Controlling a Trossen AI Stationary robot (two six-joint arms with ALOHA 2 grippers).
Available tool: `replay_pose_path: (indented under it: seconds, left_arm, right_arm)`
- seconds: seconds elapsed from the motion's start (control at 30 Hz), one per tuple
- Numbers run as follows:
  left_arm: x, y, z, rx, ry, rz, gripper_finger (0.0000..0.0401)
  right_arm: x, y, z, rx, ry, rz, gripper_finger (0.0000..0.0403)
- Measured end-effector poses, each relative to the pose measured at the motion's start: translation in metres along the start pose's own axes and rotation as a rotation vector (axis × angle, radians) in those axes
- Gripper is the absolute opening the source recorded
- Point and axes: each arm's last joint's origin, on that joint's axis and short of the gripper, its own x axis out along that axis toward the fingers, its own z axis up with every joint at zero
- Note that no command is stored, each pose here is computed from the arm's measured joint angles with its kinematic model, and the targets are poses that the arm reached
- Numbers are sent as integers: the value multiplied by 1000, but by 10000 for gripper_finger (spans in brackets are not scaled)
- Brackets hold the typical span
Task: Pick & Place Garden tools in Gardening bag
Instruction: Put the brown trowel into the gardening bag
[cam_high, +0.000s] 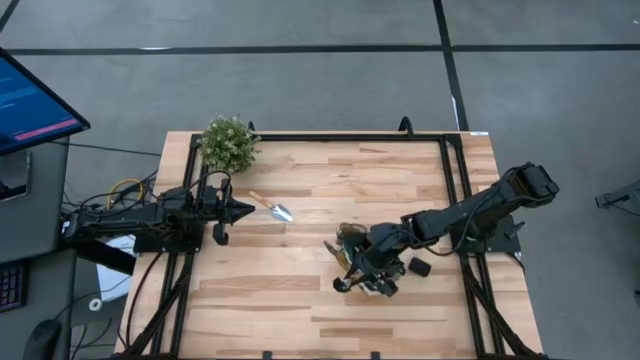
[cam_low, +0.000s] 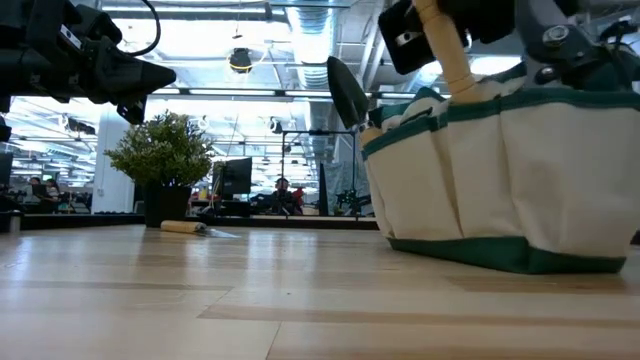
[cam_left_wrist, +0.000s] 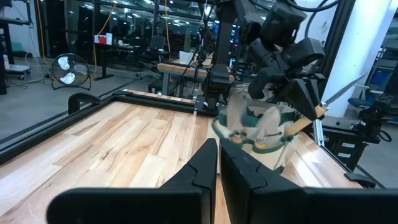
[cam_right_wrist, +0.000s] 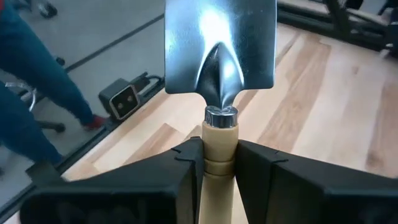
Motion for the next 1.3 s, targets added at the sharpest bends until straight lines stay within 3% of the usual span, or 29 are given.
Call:
replay_pose_path:
  seconds: [0.17, 0.4, 0.6, 1.23, 1.3]
  left_arm:
    - [0, 0, 0, 0, 0, 0, 17]
    - [0, 0, 0, 0, 0, 1, 17]
    - [0, 0, 0, 0, 0, 1, 17]
    - [0, 0, 0, 0, 0, 0, 17]
    - [0, 0, 0, 0, 0, 1, 17]
  right_arm:
    - [1, -1, -12, 40, -91, -18, 58]
    - [-1, -2, -30, 80, -112, -32, 58]
    - [-2, -4, -28, 76, -159, -26, 58]
    - [-2, -8, -37, 120, -66, -25, 58]
    - [-3, -11, -38, 156, -62, -32, 75]
